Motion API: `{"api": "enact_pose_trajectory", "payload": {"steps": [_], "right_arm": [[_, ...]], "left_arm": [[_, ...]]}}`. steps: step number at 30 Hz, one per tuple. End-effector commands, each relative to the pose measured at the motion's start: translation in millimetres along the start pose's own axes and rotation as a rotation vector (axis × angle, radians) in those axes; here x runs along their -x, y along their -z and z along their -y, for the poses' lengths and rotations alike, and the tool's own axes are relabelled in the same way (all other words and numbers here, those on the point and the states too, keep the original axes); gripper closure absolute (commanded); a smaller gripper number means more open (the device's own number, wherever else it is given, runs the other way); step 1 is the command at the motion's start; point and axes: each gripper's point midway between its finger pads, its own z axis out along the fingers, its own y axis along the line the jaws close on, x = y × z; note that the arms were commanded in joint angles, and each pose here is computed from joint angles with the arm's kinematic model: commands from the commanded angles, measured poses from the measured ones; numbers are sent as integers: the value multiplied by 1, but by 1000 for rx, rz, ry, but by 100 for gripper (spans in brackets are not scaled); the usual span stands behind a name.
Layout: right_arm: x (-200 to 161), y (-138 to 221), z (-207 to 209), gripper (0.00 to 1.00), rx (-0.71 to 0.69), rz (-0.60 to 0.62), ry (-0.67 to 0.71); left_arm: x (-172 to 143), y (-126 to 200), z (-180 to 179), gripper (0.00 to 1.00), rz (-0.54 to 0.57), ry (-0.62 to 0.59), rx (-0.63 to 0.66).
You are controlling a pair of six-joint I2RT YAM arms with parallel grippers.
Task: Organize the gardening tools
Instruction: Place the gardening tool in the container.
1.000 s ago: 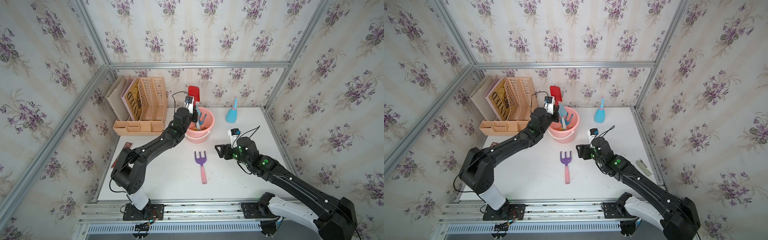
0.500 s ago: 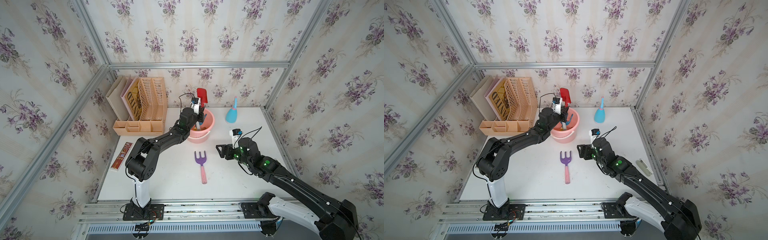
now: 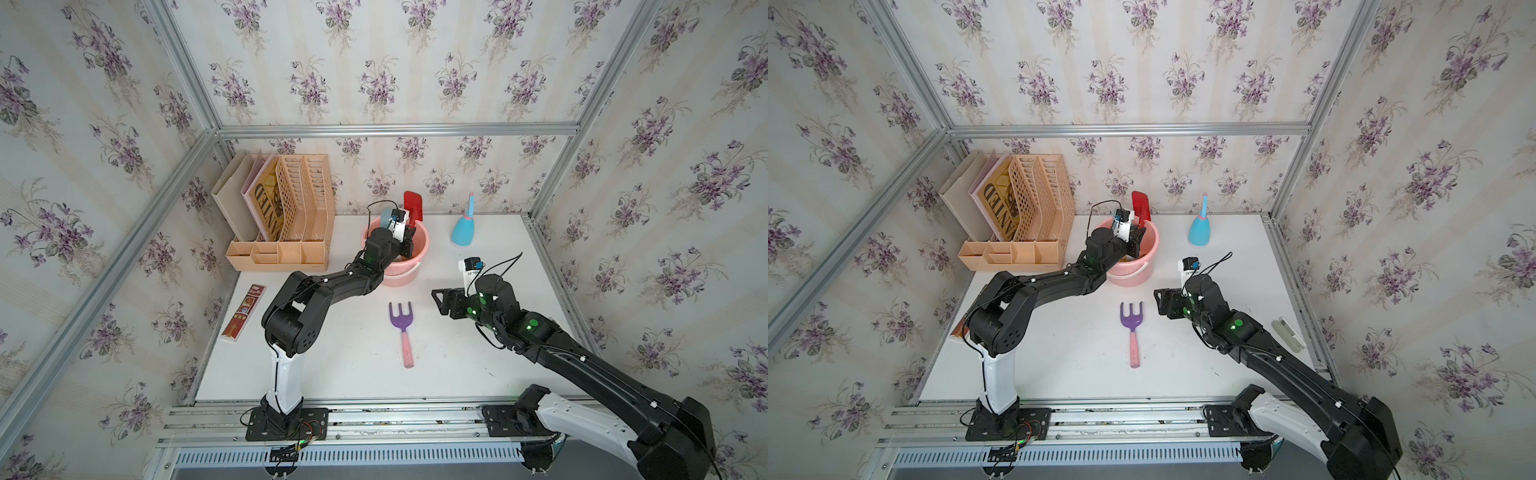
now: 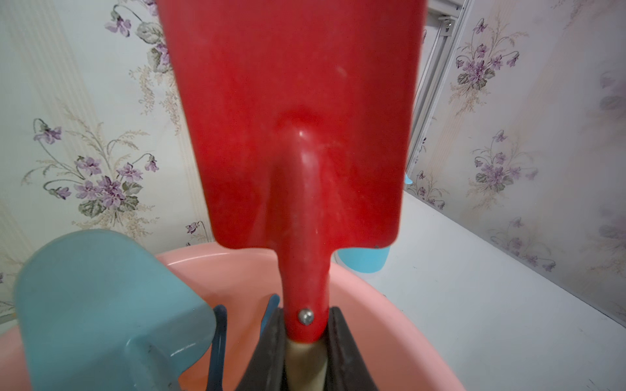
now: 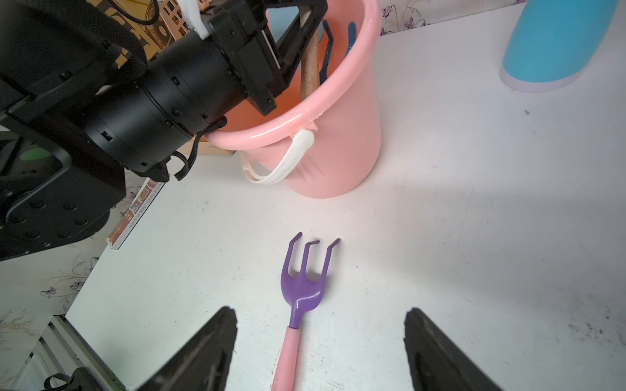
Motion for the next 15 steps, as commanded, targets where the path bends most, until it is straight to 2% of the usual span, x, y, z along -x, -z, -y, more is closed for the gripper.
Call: {"api": "enact_pose_trajectory", "payload": {"steps": [1,8,15], "right_arm": [[6,2,-1,19,1,21,-9],[9,3,-1,19,-4,26,-8],[8,3,-1,19,-3,26,-11]], "left_arm": [[-20,-2,-2,100,-33,-46,-5],[-33,-2,-4,100,-76,-68,2],[-16,0,0,100,-121,-195,-4]]}}
